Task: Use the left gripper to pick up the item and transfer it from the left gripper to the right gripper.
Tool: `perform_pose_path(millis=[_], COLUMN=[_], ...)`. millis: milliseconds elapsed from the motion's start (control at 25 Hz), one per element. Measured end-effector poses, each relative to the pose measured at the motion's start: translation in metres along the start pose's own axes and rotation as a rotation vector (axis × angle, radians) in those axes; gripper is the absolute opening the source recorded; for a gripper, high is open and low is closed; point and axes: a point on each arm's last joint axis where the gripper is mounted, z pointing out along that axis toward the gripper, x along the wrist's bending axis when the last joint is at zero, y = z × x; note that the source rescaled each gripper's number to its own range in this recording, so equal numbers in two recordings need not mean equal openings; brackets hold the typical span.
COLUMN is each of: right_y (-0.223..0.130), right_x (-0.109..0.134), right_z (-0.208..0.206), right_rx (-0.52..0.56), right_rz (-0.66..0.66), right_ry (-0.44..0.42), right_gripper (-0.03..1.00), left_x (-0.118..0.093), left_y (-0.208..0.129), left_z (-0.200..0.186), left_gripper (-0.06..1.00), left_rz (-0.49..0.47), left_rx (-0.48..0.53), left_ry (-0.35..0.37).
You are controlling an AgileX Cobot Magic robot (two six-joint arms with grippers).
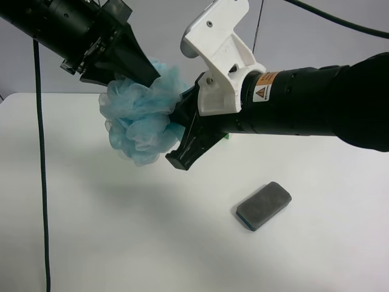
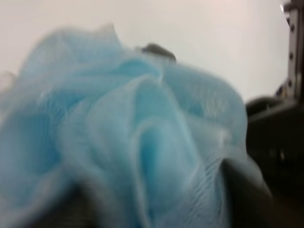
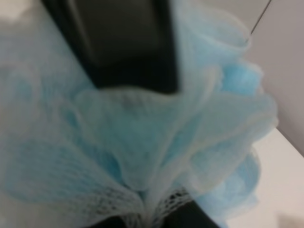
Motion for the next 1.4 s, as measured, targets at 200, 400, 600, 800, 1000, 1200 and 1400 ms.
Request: perform_pose_path(millis=[200,400,600,800,1000,1200,1400], right_y=[0.0,0.0,0.0,0.0,0.0,0.0,0.0], right_x=[0.0,0.0,0.0,0.0,0.0,0.0,0.0], right_z=[0.0,0.0,0.0,0.0,0.0,0.0,0.0], right_rx=[-0.001,-0.002,-0.003,-0.003,-0.003,-0.003,-0.003], right_rz=[0.0,0.0,0.0,0.0,0.0,0.0,0.0], right_ry=[-0.001,-0.001,-0.002,-0.002,-0.002,-0.002,-0.002], right_gripper=[0.0,0.0,0.0,0.0,0.0,0.0,0.0], left_x=[0.001,0.003,0.017,0.036,0.032,0.003,-0.023], left_y=[0.003,0.005,0.01,0.004,-0.019,-0.048,-0.083], left_z=[0.0,-0.001,-0.027,-0.079,-0.131,-0.166,-0.196], left_gripper=[0.96,0.99,0.99,0.99,0.99,0.99,1.0], left_rz=[0.001,0.015,0.003,-0.047,-0.015,0.036,0.056], left_rx=[-0.032,-0.052,-0.137,-0.226,-0.251,-0.27,-0.316], left_ry=[0.014,0.03,0.101,0.186,0.349,0.491,0.628])
